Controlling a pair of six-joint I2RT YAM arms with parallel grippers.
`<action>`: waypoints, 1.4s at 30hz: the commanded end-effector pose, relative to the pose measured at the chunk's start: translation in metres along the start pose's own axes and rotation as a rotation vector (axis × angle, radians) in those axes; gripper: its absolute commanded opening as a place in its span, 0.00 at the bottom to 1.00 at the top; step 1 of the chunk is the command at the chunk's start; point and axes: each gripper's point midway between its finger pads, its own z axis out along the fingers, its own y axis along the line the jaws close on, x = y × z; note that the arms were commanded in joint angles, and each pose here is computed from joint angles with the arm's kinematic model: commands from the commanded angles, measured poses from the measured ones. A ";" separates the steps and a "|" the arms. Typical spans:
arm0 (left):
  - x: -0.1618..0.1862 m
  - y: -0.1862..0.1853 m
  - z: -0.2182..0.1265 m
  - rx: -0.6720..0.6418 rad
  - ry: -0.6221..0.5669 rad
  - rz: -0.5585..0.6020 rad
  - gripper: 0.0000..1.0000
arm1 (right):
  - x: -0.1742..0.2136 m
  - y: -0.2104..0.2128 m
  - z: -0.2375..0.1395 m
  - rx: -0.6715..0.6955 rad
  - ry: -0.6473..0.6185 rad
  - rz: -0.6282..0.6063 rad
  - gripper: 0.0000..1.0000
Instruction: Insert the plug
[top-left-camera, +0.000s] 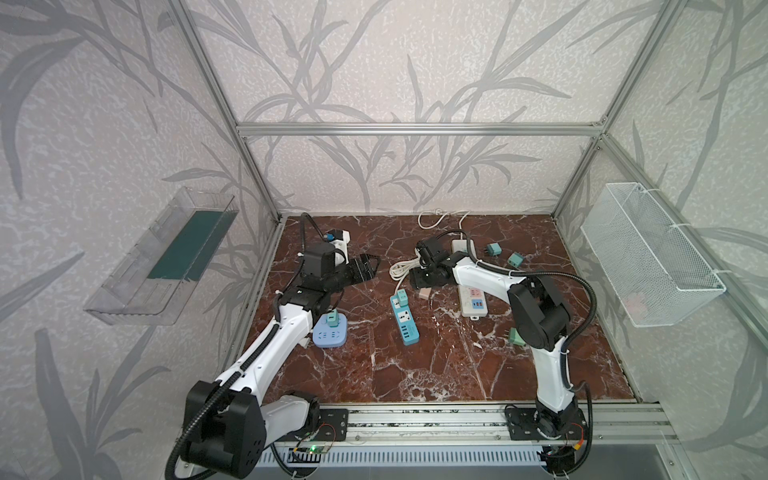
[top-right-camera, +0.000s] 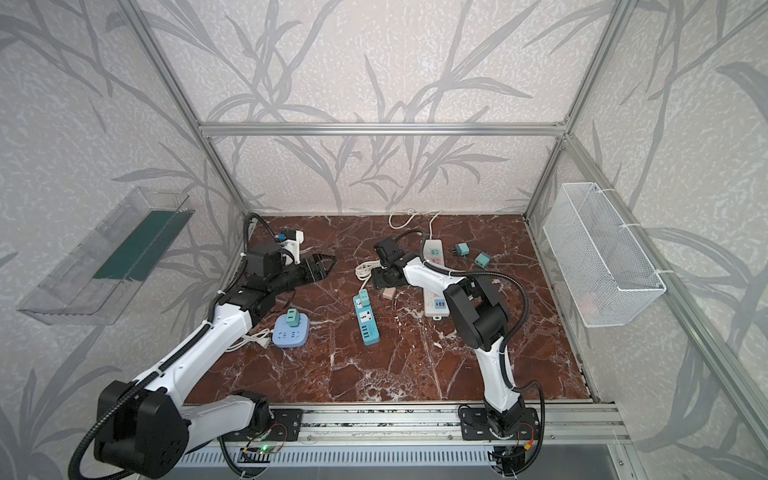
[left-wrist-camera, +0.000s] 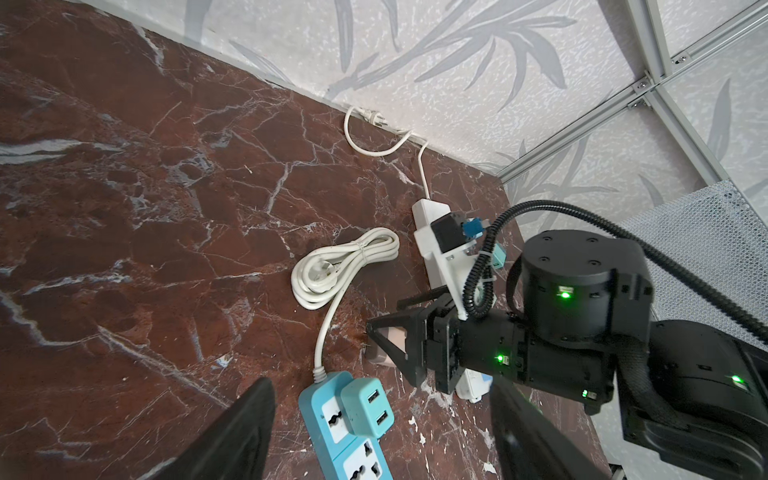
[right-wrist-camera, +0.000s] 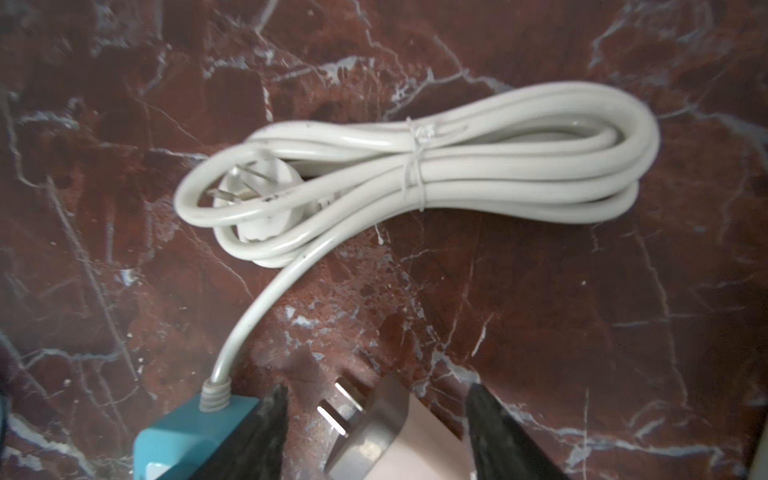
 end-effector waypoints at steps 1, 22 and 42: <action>-0.017 -0.018 -0.011 0.051 -0.050 0.018 0.80 | 0.015 -0.009 0.004 0.061 0.061 -0.023 0.63; -0.014 -0.041 -0.021 0.117 -0.094 0.113 0.78 | 0.071 -0.042 -0.086 0.119 0.173 -0.229 0.73; -0.005 -0.013 0.030 -0.371 0.054 0.260 0.69 | 0.096 -0.058 -0.047 0.095 0.022 -0.108 0.69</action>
